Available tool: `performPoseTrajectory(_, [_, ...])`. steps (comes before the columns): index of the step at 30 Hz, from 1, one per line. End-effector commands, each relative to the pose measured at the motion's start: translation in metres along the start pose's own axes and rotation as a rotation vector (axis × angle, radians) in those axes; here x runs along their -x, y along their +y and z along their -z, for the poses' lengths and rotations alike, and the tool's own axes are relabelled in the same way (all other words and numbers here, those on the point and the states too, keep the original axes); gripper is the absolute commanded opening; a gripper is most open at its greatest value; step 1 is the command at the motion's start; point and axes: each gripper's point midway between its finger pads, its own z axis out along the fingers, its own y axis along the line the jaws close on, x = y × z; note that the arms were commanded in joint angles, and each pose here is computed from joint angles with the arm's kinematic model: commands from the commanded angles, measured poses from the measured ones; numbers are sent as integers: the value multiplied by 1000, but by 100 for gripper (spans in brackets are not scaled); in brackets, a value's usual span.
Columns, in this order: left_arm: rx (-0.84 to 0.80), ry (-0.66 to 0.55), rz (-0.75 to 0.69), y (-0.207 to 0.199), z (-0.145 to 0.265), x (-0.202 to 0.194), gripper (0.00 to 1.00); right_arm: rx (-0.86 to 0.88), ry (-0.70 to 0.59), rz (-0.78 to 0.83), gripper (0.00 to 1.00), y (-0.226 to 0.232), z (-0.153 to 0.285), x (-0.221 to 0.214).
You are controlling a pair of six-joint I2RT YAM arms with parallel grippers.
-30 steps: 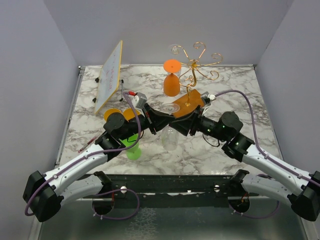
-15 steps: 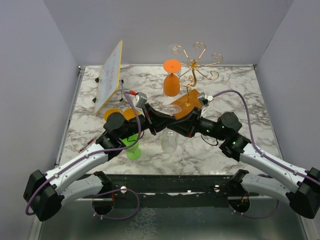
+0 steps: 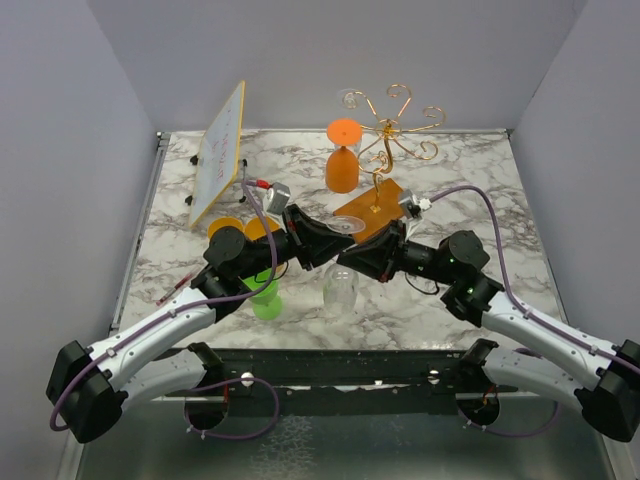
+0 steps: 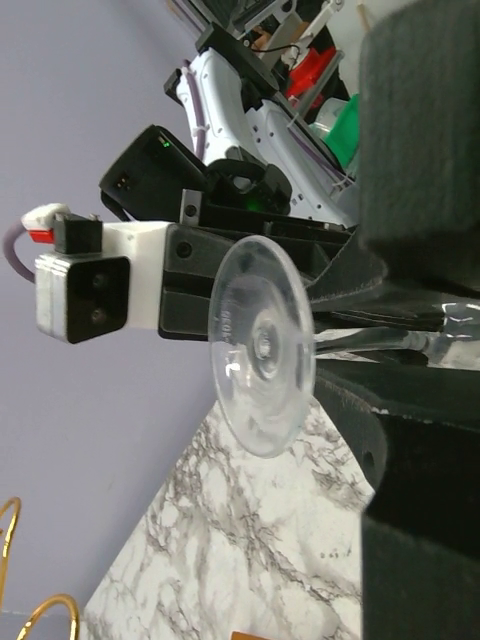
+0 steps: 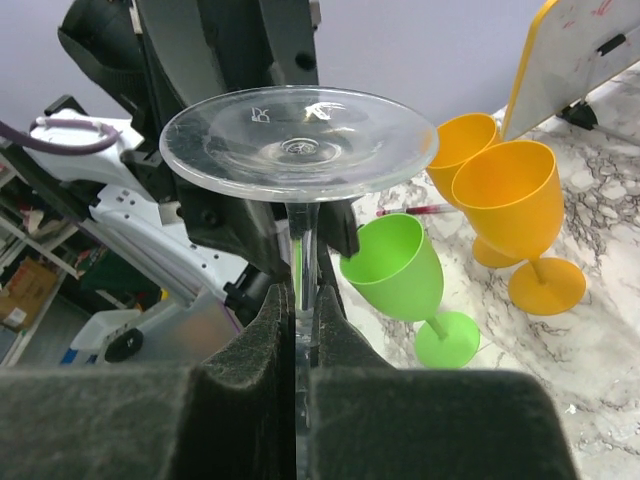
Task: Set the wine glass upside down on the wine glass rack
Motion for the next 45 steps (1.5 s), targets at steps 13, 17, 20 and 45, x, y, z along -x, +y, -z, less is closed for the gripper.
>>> performPoseTrajectory(13, [-70,-85,-6,-26,0,28,73,-131,-174,91,1,-9,23,31])
performPoseTrajectory(17, [-39,-85,-4,-21,2,28,87,-269,-266,124,1,-25,36,52])
performPoseTrajectory(20, [18,-84,-23,-11,3,27,94,-416,-347,134,1,-45,51,69])
performPoseTrajectory(45, [542,-87,-252,59,44,61,99,-894,-457,399,1,-127,49,132])
